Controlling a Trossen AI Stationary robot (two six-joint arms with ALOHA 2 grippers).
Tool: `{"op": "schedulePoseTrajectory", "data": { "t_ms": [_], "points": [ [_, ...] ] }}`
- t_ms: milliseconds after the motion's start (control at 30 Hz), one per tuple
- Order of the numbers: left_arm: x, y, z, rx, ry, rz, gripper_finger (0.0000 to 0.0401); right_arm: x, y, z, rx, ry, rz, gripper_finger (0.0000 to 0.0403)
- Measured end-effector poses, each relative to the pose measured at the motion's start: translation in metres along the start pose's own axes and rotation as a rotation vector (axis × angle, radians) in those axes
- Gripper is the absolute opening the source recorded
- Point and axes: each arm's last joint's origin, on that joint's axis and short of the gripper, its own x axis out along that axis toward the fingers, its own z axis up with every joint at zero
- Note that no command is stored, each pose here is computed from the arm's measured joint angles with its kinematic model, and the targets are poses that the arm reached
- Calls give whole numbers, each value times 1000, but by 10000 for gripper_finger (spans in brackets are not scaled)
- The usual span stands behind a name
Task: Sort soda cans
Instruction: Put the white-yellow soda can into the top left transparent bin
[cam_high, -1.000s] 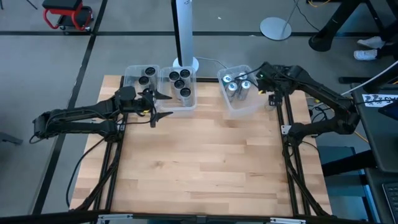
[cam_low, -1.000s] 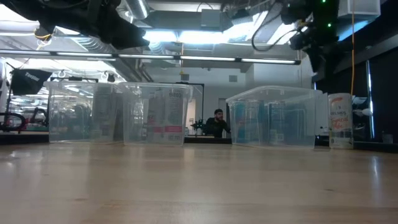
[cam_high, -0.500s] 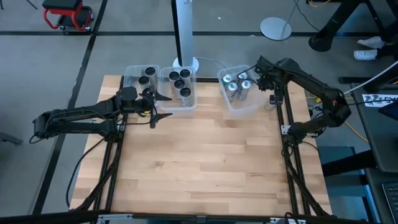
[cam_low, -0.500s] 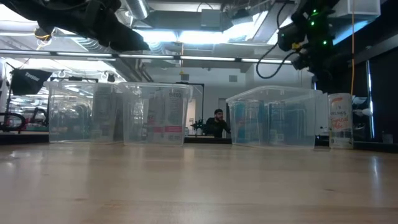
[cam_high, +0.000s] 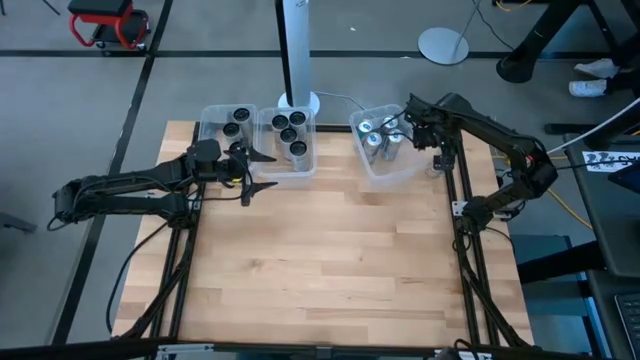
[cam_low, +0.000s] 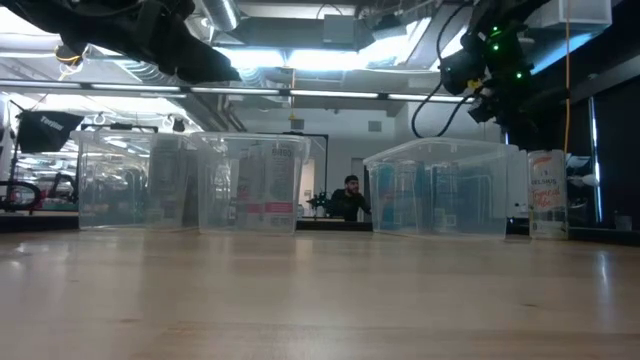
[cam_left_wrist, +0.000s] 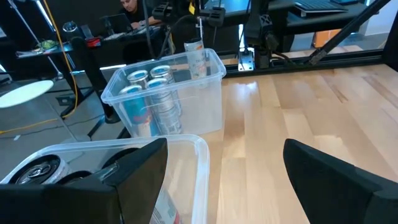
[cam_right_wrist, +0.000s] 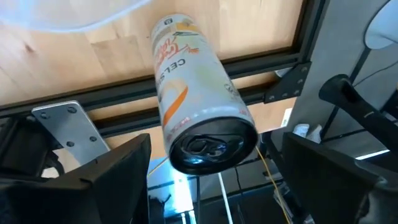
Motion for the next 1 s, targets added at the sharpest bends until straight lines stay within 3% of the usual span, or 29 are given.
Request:
{"op": "schedulePoseTrajectory", "data": {
  "t_ms": [367,1000],
  "points": [
    [0,0,-1,-2,8,-2,308,17,-9,7,-15,119,38,360],
    [0,0,-2,0,20,-5,308,47,-8,21,-77,124,90,360]
  ]
}}
